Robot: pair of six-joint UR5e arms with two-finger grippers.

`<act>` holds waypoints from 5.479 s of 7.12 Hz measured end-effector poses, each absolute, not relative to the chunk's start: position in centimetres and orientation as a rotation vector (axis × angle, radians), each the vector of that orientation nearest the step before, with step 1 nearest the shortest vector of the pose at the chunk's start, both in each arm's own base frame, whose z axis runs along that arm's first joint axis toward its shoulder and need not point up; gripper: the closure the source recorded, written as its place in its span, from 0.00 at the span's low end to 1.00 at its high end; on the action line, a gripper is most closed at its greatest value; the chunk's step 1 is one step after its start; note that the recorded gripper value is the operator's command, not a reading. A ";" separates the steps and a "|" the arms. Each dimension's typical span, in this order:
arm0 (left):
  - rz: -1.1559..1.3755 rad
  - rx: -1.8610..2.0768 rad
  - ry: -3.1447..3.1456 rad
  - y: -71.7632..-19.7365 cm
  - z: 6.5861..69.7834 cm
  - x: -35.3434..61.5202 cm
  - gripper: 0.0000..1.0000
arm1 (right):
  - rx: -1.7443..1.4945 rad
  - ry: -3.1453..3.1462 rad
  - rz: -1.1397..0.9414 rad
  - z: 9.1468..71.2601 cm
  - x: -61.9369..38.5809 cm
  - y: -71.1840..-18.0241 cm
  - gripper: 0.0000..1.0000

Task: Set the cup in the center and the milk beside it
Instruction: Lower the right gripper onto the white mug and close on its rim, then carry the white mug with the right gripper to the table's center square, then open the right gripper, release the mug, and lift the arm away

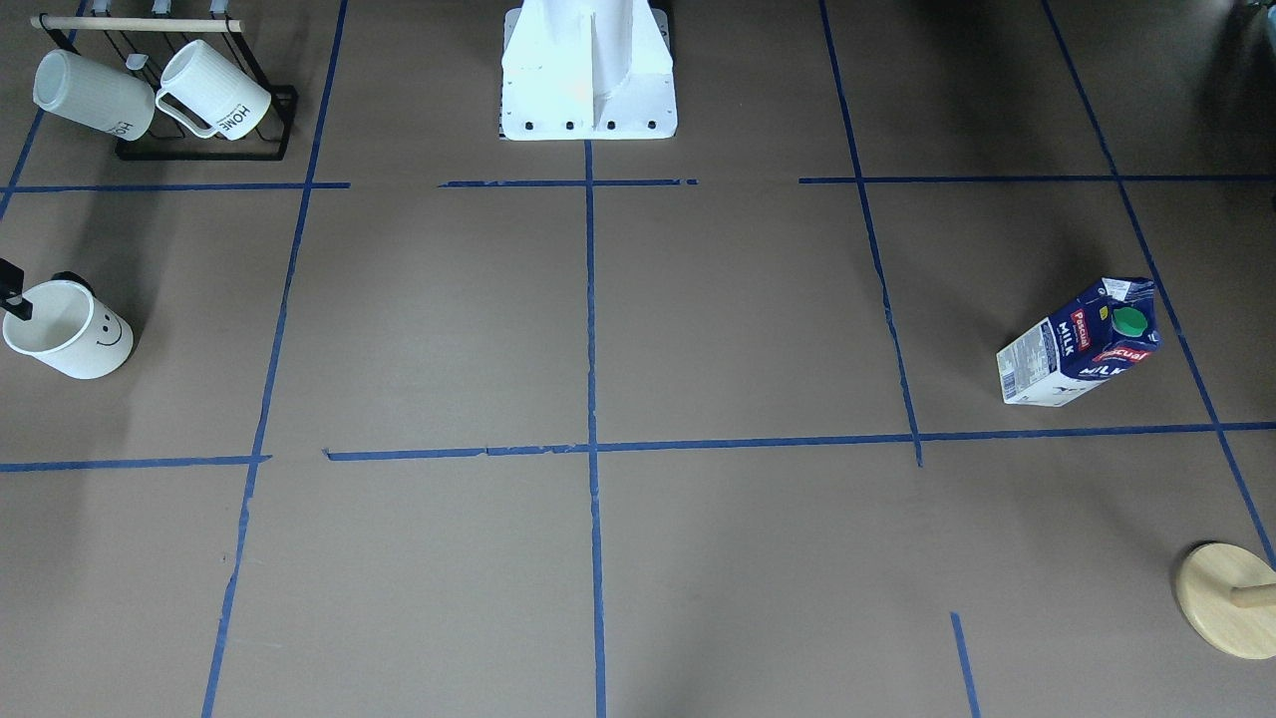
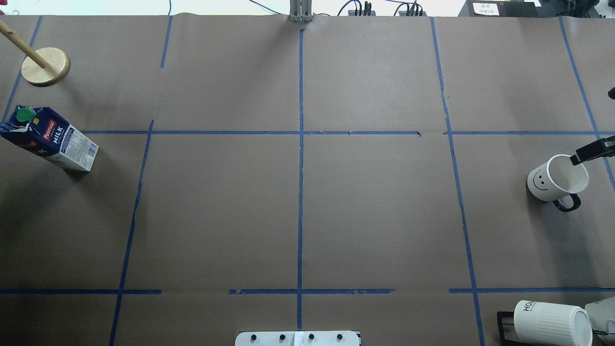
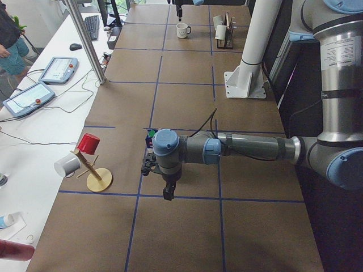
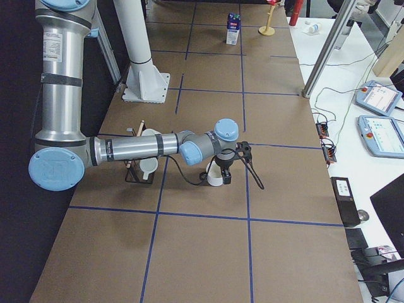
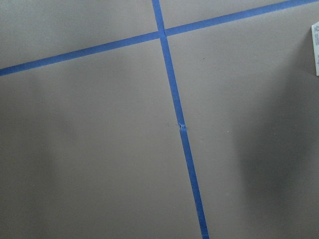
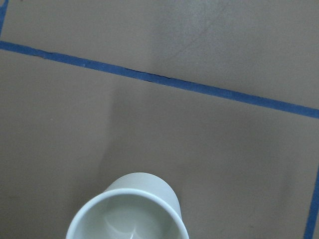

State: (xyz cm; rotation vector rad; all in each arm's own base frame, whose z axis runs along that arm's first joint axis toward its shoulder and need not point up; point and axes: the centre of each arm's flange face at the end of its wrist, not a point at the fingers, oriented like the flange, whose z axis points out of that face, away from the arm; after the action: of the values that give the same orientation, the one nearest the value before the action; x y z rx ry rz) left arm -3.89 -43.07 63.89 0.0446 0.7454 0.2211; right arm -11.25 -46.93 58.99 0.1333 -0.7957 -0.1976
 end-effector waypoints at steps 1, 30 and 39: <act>0.222 0.045 0.745 -43.1 63.9 -3.9 0.00 | 0.138 -0.799 -0.211 60.2 -11.8 -46.9 0.01; 0.279 0.191 0.738 -46.4 61.5 -3.5 0.00 | -0.066 -0.789 0.199 23.8 -55.6 -53.4 0.00; 0.282 0.190 0.741 -47.3 61.7 -3.5 0.00 | 0.053 -0.708 -0.068 32.5 -22.7 -64.5 0.00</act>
State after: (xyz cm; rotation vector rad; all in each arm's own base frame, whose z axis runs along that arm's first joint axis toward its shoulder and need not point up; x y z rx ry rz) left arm -3.47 -47.28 61.71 0.1899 0.7410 0.2819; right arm -22.74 -64.51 32.52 0.0535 -0.7076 -0.0682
